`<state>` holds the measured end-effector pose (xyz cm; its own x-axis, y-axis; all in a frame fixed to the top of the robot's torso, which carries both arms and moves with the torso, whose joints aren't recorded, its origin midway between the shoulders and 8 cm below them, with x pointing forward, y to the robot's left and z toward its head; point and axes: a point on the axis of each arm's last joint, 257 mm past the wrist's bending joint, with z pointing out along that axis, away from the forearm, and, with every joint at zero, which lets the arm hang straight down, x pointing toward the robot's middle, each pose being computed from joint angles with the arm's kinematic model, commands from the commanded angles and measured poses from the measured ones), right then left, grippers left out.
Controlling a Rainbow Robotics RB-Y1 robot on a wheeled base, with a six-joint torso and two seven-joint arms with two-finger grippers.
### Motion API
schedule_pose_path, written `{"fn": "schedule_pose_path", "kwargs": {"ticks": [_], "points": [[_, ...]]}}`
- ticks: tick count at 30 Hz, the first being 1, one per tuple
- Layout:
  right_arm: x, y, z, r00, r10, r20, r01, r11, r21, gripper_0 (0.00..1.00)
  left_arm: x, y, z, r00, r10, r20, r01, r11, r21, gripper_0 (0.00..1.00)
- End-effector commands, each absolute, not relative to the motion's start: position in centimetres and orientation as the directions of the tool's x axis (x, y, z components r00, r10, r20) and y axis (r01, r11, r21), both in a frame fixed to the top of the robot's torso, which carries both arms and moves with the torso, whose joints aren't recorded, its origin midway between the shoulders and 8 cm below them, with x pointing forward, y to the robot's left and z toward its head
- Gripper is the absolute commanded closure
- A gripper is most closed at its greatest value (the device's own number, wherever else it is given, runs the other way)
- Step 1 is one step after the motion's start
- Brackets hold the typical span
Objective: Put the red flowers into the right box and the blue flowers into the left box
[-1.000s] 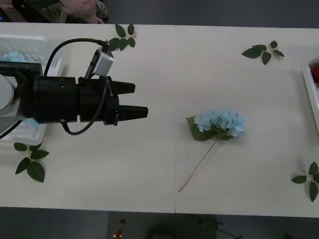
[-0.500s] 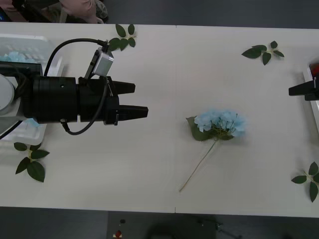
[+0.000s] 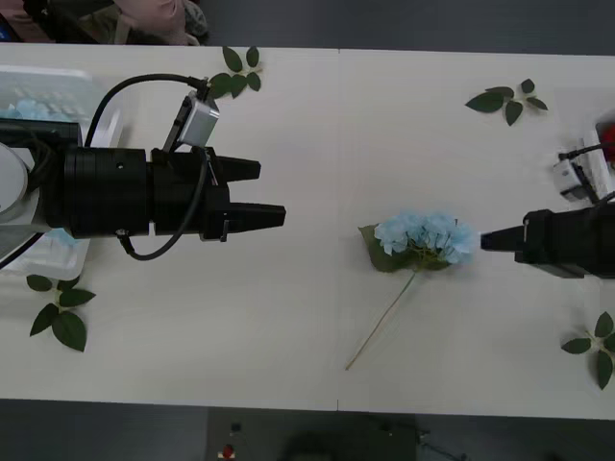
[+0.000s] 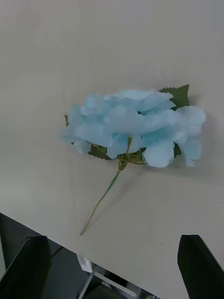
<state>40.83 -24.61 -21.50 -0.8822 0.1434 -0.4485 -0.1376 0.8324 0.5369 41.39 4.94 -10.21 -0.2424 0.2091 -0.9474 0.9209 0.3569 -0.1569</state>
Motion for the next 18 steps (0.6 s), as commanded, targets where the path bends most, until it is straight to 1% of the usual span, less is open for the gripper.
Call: {"fn": "schedule_pose_path", "kwargs": {"ticks": [1, 4, 14, 18], "points": [[42.1, -21.1, -21.6, -0.885, 0.193, -0.423, -0.085, 0.827, 0.555, 0.20, 41.8, 4.3, -8.2, -0.156, 0.203, -0.967, 0.937, 0.340, -0.080, 0.00], [42.7, -19.3, -23.9, -0.883, 0.177, -0.435, -0.070, 0.867, 0.494, 0.20, 41.8, 4.3, -8.2, -0.156, 0.203, -0.967, 0.937, 0.340, -0.080, 0.00], [43.1, -15.8, -27.9, -0.883, 0.136, -0.449, -0.047, 0.927, 0.372, 0.20, 41.8, 4.3, -8.2, -0.156, 0.203, -0.967, 0.937, 0.340, -0.080, 0.00], [43.8, -15.2, -29.6, -0.869, 0.141, -0.474, -0.018, 0.949, 0.315, 0.20, 41.8, 4.3, -8.2, -0.156, 0.203, -0.967, 0.937, 0.340, -0.080, 0.00]]}}
